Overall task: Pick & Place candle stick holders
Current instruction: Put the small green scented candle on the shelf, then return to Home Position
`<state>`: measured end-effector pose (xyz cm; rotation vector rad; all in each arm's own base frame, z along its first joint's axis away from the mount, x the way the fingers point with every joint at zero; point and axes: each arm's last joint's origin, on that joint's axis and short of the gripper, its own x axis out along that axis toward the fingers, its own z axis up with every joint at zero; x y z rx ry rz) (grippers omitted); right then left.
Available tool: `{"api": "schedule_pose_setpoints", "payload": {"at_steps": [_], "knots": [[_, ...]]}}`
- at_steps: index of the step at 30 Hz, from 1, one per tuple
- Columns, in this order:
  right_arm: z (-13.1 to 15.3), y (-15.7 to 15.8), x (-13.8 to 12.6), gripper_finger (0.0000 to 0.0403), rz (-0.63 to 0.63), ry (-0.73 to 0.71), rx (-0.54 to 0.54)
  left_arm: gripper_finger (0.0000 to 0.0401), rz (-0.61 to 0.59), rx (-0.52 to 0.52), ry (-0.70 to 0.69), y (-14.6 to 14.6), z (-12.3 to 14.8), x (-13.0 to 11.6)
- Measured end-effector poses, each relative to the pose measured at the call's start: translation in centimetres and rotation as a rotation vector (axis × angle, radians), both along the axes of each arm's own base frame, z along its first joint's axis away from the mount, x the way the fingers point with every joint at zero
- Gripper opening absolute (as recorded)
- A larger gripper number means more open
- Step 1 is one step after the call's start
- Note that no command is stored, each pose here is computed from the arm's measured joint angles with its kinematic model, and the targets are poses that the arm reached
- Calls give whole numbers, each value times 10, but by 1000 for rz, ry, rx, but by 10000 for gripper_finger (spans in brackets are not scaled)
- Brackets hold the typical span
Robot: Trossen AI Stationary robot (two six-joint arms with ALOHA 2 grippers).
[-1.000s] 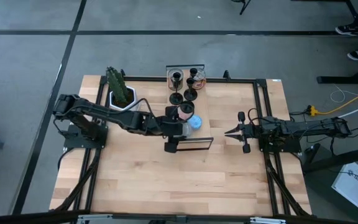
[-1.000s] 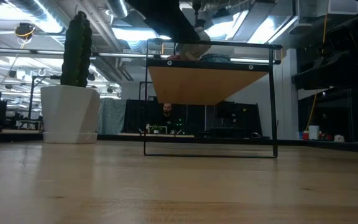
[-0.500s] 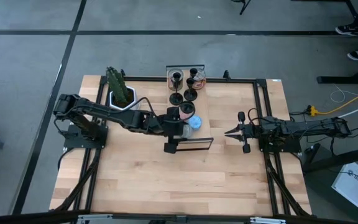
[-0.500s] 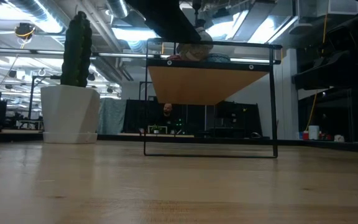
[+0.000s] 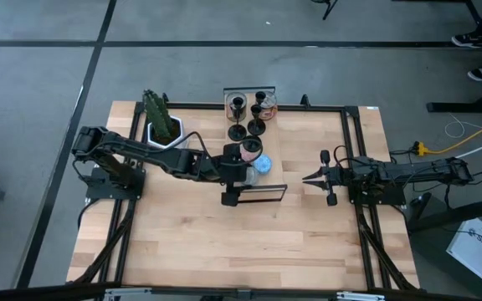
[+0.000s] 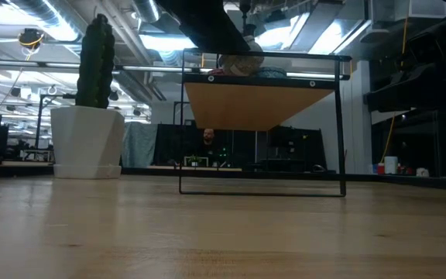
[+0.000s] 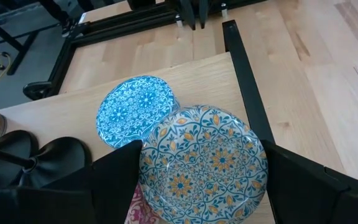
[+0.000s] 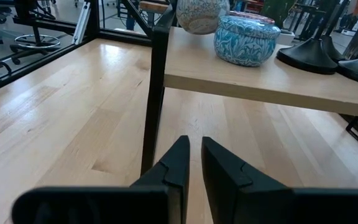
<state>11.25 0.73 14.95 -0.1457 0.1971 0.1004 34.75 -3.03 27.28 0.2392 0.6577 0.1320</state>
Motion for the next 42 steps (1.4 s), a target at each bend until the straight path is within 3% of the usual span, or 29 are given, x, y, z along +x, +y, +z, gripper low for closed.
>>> {"api": "schedule_pose_setpoints", "payload": {"at_steps": [13, 22, 33, 42], "knots": [[0, 0, 0, 45, 0, 0, 0, 331, 13, -38, -2, 0, -1, 0], [0, 0, 0, 45, 0, 0, 0, 333, 21, 16, -55, -6, 9, -5], [0, 0, 0, 45, -1, 4, 0, 327, -4, 25, -229, -15, 72, -57], [-1, 0, 0, 45, 0, 12, -1, 290, 13, -23, -354, -7, 46, -104]]}}
